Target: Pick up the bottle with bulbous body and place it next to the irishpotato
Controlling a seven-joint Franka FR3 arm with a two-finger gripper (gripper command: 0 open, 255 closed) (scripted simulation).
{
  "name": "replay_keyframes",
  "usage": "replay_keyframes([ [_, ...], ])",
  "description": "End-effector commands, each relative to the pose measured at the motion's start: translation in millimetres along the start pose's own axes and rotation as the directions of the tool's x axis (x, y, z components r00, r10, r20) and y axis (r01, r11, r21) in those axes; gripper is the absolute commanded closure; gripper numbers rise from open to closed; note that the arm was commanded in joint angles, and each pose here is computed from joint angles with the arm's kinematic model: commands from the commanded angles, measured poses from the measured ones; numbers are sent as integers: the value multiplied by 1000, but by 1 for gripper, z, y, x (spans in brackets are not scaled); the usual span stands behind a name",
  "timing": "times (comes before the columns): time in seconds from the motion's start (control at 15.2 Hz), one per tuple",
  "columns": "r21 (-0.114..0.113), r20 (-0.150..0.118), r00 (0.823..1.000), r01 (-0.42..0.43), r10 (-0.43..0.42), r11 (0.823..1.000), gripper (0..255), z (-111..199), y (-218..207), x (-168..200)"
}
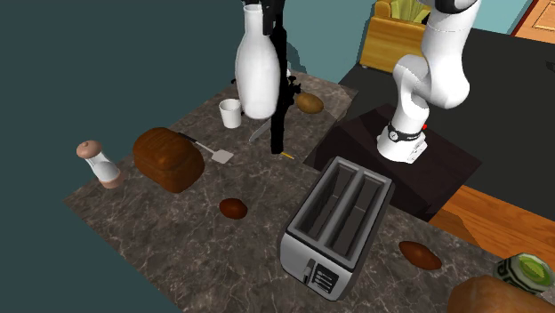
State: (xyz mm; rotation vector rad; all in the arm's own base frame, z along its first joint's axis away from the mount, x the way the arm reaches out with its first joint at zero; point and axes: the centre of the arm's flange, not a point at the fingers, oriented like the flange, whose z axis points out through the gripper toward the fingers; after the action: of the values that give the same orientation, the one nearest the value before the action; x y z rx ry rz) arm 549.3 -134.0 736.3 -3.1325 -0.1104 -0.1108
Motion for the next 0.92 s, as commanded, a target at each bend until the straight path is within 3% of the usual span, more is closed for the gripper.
replay_keyframes([
  [0.0, 0, 0, 1000, 0, 0, 1000, 255, -9, 0, 0],
  [0.86, 0, 0, 1000, 0, 0, 1000, 255, -15, -151, -82],
])
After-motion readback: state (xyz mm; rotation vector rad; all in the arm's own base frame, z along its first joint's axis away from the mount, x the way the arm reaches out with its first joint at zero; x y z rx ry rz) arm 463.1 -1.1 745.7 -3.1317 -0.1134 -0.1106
